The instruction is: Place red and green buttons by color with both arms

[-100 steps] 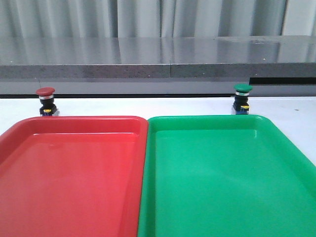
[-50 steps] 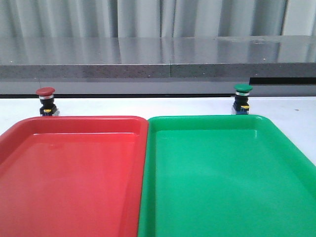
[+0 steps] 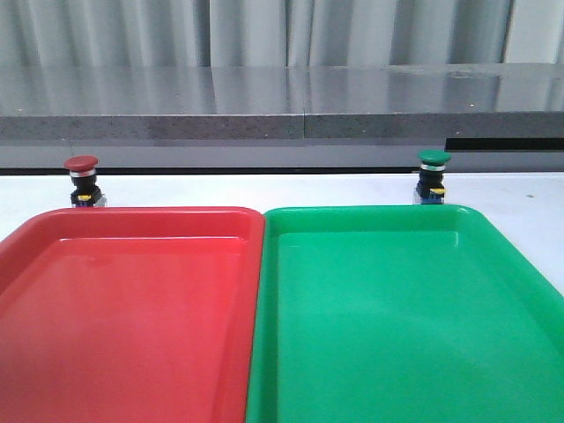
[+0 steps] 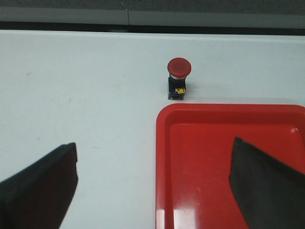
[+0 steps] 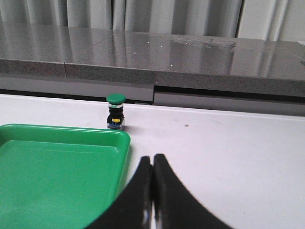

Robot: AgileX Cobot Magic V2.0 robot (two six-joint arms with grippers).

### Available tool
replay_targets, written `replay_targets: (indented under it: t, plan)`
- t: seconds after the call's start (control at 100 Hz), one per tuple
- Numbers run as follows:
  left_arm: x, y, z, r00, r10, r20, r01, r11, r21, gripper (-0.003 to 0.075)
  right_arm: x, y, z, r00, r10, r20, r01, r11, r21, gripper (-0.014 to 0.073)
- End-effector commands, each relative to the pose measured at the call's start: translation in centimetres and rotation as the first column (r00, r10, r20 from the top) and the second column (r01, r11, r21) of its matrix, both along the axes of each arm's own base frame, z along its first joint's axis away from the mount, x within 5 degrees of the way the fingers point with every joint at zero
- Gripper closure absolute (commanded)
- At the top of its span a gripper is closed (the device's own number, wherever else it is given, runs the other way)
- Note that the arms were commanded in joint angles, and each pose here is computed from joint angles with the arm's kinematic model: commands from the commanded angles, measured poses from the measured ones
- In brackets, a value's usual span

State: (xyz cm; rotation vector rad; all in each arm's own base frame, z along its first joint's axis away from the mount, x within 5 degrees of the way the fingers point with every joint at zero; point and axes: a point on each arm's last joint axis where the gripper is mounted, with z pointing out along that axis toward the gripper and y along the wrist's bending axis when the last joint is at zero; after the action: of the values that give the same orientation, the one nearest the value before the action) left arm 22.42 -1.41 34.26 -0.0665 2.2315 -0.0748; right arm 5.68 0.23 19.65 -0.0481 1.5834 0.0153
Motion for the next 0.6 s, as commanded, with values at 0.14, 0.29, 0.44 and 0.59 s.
replay_targets:
  t: [0.14, 0.29, 0.44, 0.59]
  plan:
    - [6.7, -0.6, 1.9, 0.997, 0.002, 0.074, 0.0, 1.0, -0.022, 0.0104, -0.3, -0.1, 1.5, 0.992, -0.01, 0.124, 0.01, 1.0, -0.001, 0.0662]
    - [10.6, -1.5, 1.0, 0.999, -0.017, 0.04, 0.018, 1.0, -0.02, 0.0104, -0.3, -0.1, 1.5, 0.992, -0.01, 0.124, 0.01, 1.0, -0.001, 0.0662]
    - [14.0, -2.8, -0.3, 0.999, -0.046, 0.011, 0.046, 0.999, -0.016, 0.0104, -0.3, -0.1, 1.5, 0.992, -0.01, 0.124, 0.01, 1.0, -0.001, 0.0662]
    - [17.1, -4.2, -2.2, 0.997, -0.071, -0.024, 0.071, 0.997, -0.013, 0.0104, -0.3, -0.1, 1.5, 0.992, -0.01, 0.124, 0.01, 1.0, -0.001, 0.0662]
